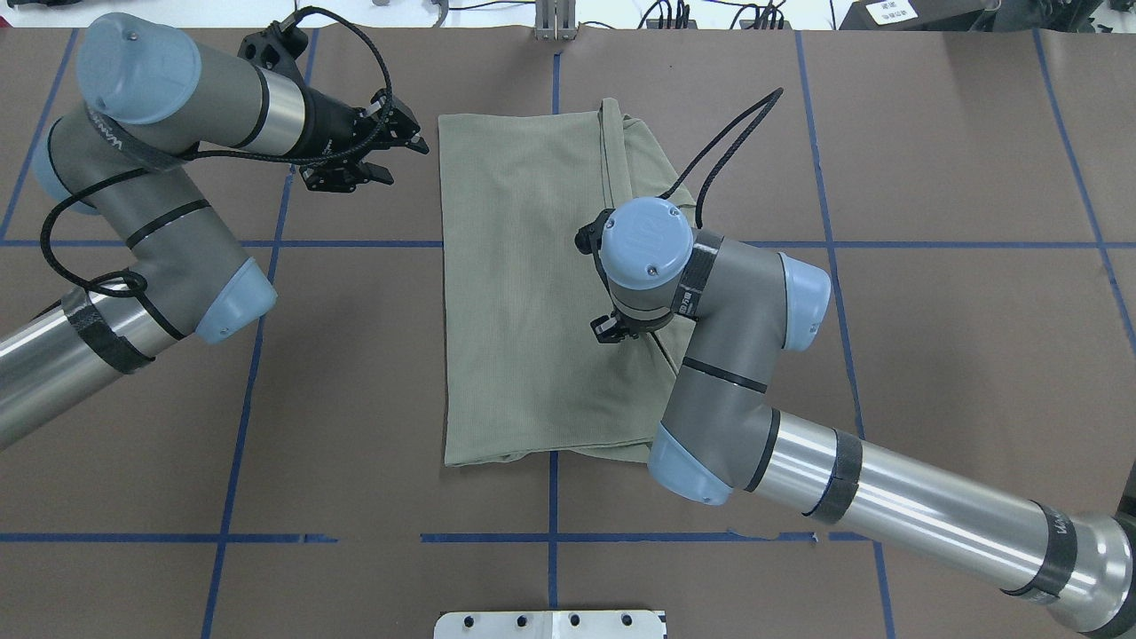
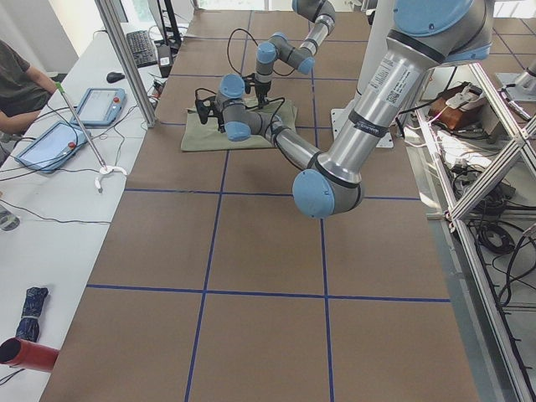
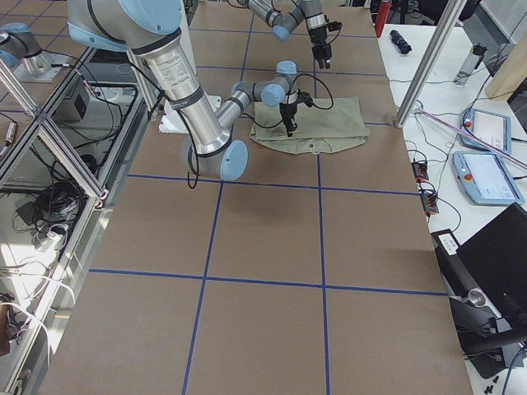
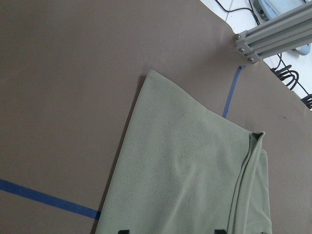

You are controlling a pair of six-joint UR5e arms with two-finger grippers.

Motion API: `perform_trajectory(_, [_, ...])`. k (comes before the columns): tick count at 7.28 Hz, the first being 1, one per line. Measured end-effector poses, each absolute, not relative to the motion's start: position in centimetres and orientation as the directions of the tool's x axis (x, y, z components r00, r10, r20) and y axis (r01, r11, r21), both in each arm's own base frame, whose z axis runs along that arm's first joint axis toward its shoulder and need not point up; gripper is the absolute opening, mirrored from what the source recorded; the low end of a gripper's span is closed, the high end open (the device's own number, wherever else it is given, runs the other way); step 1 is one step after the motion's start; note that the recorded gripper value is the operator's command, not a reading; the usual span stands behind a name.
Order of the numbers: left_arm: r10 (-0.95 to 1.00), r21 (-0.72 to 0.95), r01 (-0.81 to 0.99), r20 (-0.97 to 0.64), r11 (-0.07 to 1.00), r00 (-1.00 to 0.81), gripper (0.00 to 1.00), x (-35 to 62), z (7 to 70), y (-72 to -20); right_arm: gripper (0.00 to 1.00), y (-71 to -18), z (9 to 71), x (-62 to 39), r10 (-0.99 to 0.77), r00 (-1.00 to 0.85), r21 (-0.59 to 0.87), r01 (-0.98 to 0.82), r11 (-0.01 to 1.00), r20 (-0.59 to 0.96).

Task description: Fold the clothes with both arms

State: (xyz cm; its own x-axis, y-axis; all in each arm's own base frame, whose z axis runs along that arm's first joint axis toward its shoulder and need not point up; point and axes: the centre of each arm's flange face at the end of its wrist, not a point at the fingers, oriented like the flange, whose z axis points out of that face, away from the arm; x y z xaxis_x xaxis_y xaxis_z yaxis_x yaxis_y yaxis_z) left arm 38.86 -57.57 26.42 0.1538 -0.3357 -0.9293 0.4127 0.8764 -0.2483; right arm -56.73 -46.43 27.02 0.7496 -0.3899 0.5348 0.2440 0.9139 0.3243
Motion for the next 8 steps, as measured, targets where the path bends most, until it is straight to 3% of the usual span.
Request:
perform_trajectory(2, [-0.335,-0.248,0.413,-0.930,0.876,0.153,0.66,38.8,26.4,-57.5,0.00,-46.7,29.0,-54.0,-0.376,0.742,0.301,0.243,0.922,0.555])
perform_trajectory(3, [-0.335,-0.248,0.413,-0.930,0.876,0.153,0.66,38.8,26.4,-57.5,0.27,-45.8,30.4,-52.1,-0.367,0.744,0.292,0.237,0.926,0.559])
perform_trajectory(4, [-0.335,-0.248,0.414,-0.930,0.876,0.153,0.66,38.8,26.4,-57.6,0.99,-44.8,31.4,-50.6,-0.351,0.747,0.282,0.226,0.932,0.564])
perform_trajectory(8, [-0.334,-0.247,0.415,-0.930,0.876,0.151,0.66,38.8,26.3,-57.5,1.00,-42.9,31.3,-50.3,-0.267,0.757,0.228,0.159,0.961,0.597])
